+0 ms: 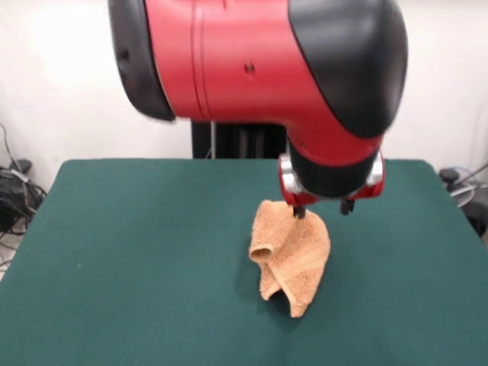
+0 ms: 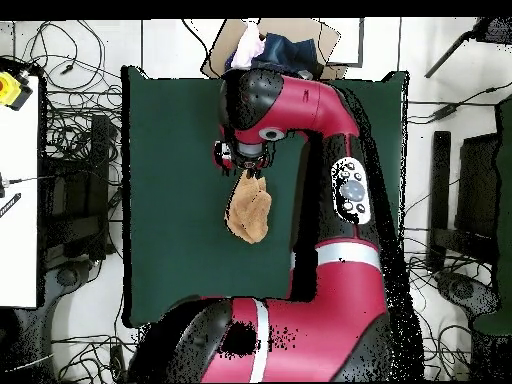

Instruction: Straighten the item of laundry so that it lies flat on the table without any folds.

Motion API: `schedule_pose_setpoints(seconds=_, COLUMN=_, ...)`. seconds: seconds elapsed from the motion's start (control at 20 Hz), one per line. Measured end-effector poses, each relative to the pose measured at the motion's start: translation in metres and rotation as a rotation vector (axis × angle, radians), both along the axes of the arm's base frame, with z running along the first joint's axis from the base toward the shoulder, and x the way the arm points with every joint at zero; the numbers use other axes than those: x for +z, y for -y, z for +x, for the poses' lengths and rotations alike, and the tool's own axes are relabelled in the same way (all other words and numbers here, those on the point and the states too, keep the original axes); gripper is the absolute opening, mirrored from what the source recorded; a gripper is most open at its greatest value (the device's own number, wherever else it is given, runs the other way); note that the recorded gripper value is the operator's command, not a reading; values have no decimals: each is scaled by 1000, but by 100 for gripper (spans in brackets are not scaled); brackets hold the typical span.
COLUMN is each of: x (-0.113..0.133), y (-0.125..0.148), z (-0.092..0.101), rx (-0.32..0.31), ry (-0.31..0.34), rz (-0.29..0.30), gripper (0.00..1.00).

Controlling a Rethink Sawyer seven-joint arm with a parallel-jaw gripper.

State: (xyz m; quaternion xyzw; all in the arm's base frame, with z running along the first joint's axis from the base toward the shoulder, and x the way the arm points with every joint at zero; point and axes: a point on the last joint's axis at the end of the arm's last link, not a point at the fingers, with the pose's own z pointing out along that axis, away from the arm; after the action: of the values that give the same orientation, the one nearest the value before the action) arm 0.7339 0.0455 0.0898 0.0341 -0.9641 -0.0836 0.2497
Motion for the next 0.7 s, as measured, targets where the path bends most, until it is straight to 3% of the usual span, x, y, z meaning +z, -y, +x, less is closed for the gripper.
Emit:
schedule_pose_setpoints(seconds=0.35, x=-60, y=-8, z=-3, rx=25, ry=-12, rz=-19, gripper=100)
schedule_pose_setpoints(seconds=0.7, x=-95, y=-3, z=-8, rx=37, ry=-32, rz=-41, gripper=100)
